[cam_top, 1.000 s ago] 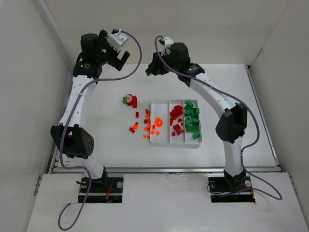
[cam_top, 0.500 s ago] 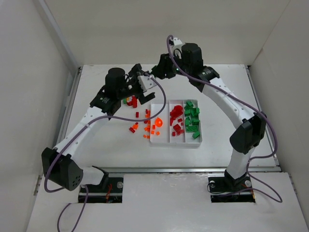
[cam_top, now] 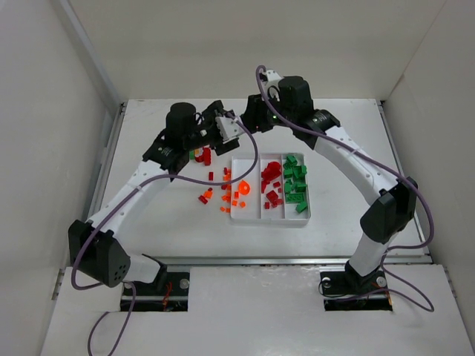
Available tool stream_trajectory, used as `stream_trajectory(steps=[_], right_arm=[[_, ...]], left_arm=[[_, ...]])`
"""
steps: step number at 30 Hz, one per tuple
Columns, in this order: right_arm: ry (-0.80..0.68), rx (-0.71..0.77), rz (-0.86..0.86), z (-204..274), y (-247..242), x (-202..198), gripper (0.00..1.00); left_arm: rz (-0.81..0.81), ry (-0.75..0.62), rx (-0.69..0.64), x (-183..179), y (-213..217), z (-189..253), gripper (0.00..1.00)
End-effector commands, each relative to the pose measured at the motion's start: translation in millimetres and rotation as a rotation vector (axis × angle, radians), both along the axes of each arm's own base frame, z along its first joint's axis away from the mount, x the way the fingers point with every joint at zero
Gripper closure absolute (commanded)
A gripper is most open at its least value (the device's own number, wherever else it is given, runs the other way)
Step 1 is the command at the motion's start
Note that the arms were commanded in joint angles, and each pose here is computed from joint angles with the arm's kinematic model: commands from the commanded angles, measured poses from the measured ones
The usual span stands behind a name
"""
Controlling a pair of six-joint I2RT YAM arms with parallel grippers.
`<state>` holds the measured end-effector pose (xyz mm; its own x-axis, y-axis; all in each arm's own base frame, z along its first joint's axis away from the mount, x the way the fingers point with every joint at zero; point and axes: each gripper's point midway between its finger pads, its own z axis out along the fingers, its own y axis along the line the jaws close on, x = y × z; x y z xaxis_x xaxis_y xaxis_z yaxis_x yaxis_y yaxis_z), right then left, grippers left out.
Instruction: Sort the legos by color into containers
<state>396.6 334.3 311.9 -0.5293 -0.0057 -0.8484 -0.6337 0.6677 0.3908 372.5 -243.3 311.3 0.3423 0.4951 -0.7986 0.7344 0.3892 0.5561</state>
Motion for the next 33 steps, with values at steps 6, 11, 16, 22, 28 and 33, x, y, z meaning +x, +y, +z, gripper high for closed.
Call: stream_trajectory(steps=[6,11,16,22,28,33], right_arm=[[-0.094,0.079,0.046,48,14,-22,1.00],[-0.087,0.081,0.033,48,12,-23,1.00],[-0.079,0.075,0.033,43,10,-25,1.00],[-0.077,0.077,0.041,41,12,-26,1.00],[-0.093,0.088,0.042,48,11,-27,1.00],[-0.093,0.088,0.042,48,11,-27,1.00]], left_arm=[[-0.118,0.052,-0.024,-24,-13,2,0.31],[-0.126,0.051,-0.030,-25,-14,3,0.33],[-0.126,0.051,-0.030,-25,-14,3,0.53],[-0.126,0.069,-0.022,-24,-14,-3,0.75],[-0.097,0.075,-0.054,-21,-14,5,0.92],[-0.079,0.085,-0.091,-16,-16,11,0.59]])
